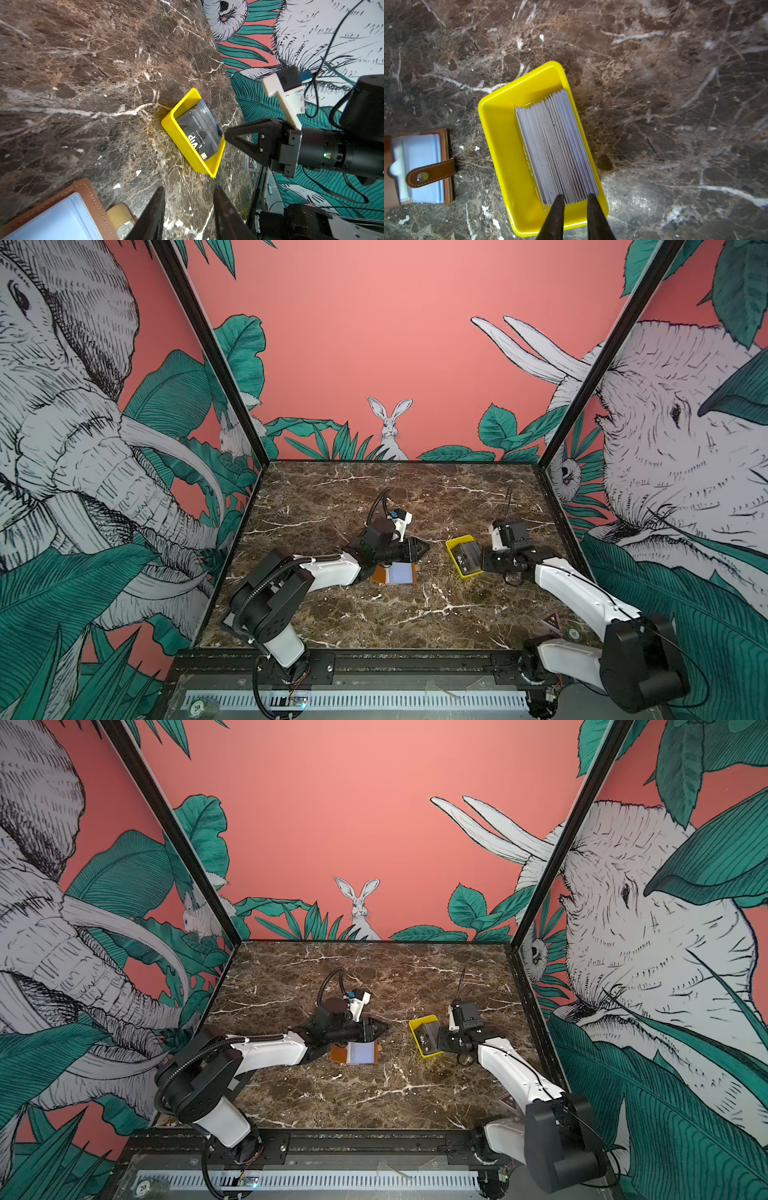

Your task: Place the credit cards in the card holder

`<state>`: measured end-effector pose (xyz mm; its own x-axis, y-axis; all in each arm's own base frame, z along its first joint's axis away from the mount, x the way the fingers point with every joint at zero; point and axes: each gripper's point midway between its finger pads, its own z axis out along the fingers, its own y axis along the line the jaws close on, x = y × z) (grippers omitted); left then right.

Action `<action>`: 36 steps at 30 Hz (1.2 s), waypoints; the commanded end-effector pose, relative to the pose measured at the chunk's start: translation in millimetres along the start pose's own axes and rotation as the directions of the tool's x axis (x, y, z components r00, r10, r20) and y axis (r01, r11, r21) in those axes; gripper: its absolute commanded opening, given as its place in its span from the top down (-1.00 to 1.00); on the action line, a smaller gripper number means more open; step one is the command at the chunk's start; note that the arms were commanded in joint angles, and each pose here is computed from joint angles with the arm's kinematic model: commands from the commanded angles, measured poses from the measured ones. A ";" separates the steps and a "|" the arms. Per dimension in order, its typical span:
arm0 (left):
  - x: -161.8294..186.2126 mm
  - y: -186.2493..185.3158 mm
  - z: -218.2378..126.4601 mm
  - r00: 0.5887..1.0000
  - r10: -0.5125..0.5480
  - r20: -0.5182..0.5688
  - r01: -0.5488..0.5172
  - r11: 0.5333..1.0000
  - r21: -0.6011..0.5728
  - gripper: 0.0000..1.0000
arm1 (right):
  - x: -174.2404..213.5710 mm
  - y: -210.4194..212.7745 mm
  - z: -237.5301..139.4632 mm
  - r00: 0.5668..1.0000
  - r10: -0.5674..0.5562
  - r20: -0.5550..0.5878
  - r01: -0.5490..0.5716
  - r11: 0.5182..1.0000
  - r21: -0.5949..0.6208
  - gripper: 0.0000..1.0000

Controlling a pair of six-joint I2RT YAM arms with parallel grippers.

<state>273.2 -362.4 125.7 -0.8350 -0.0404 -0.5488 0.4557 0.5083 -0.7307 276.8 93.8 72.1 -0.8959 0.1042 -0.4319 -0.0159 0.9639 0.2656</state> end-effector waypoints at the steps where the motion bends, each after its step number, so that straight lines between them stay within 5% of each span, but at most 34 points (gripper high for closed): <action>1: -6.0 -12.0 1.2 0.999 0.032 0.002 -0.032 0.999 0.036 0.21 | -7.7 11.7 0.9 0.999 -0.043 -0.002 0.043 0.997 -0.057 0.61; 9: 1.7 -6.0 4.5 0.999 0.015 -0.035 -0.014 1.000 0.016 0.25 | -10.9 10.0 -0.2 0.999 -0.048 0.020 0.048 0.998 -0.041 0.63; 17: 10.0 -5.1 15.3 0.998 -0.001 -0.069 0.001 1.000 0.011 0.28 | -22.0 -1.4 1.1 0.999 -0.022 0.025 0.021 1.000 0.019 0.21; 25: 10.2 -6.5 16.8 0.998 -0.001 -0.071 0.002 1.000 0.012 0.28 | -25.3 -0.5 7.9 0.998 0.059 -0.001 -0.059 0.996 -0.060 -0.12; 36: 5.9 -15.4 14.7 0.997 0.019 -0.069 -0.016 0.999 0.037 0.29 | 0.5 3.4 20.4 0.991 0.113 -0.067 -0.122 0.981 -0.151 -0.17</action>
<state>264.8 -377.3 110.1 -0.8627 0.0256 -0.5050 0.4471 0.5049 -0.7383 288.5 96.1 56.8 -0.9186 0.1865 -0.3484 0.0327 0.9145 0.4032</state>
